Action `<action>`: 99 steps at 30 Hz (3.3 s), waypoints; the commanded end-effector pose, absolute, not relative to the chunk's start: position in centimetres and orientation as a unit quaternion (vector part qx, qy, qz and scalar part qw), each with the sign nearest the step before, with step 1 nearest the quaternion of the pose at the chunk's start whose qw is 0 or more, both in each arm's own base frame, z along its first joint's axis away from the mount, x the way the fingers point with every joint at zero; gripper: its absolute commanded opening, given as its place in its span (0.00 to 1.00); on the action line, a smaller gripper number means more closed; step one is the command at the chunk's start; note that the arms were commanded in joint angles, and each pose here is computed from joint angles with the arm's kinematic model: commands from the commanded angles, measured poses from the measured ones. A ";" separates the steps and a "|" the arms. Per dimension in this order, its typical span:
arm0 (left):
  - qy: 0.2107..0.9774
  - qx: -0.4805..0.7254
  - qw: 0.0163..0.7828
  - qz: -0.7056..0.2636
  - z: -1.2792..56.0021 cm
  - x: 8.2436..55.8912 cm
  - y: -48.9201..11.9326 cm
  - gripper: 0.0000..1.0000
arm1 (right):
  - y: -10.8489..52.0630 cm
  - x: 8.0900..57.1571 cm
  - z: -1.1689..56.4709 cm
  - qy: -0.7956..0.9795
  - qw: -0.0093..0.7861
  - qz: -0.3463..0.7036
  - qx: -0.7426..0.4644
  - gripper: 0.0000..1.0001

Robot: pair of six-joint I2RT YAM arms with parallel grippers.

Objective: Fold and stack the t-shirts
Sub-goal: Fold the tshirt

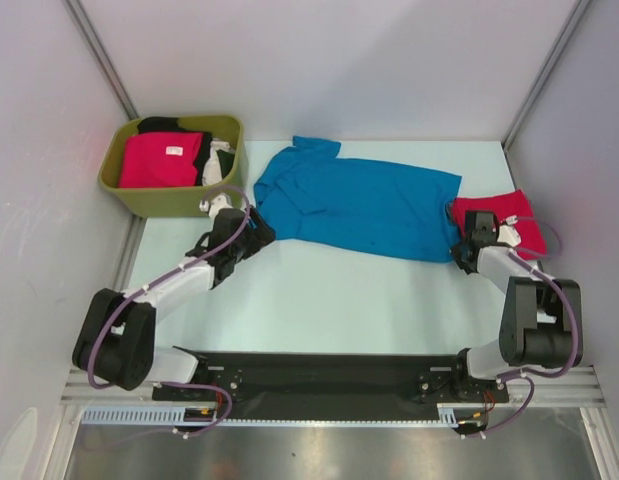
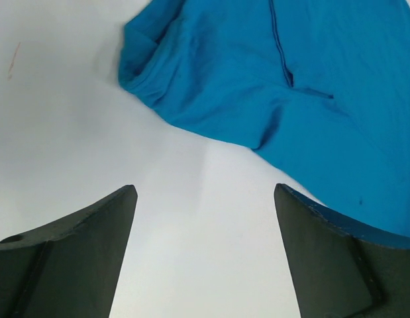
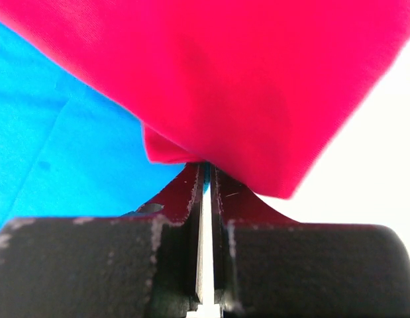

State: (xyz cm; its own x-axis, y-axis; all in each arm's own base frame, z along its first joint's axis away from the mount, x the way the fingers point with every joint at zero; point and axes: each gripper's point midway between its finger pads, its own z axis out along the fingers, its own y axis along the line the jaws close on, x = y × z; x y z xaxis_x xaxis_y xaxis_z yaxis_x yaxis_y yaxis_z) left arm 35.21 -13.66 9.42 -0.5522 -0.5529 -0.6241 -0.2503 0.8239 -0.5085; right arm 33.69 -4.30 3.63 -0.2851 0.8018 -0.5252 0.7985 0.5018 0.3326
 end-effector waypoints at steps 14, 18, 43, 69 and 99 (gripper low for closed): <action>0.841 -0.280 0.445 -0.127 8.4 40.7 -12.1 0.64 | -4.0 32.1 2.4 0.811 0.329 0.022 0.484 0.00; 0.851 -0.293 0.419 -0.119 6.5 41.3 -12.0 0.63 | -4.1 32.1 2.7 0.808 0.335 0.023 0.485 0.00; 0.847 -0.344 0.405 -0.017 6.6 39.9 -7.6 0.00 | -4.2 32.5 5.0 0.807 0.357 0.004 0.470 0.00; 0.865 -0.337 0.367 -0.064 8.8 30.9 -7.2 0.00 | -3.2 28.3 8.2 0.819 0.330 0.032 0.469 0.00; 0.878 -0.329 0.336 -0.088 2.4 23.6 -7.5 0.01 | 24.8 29.5 16.2 0.874 0.416 0.247 -0.046 0.30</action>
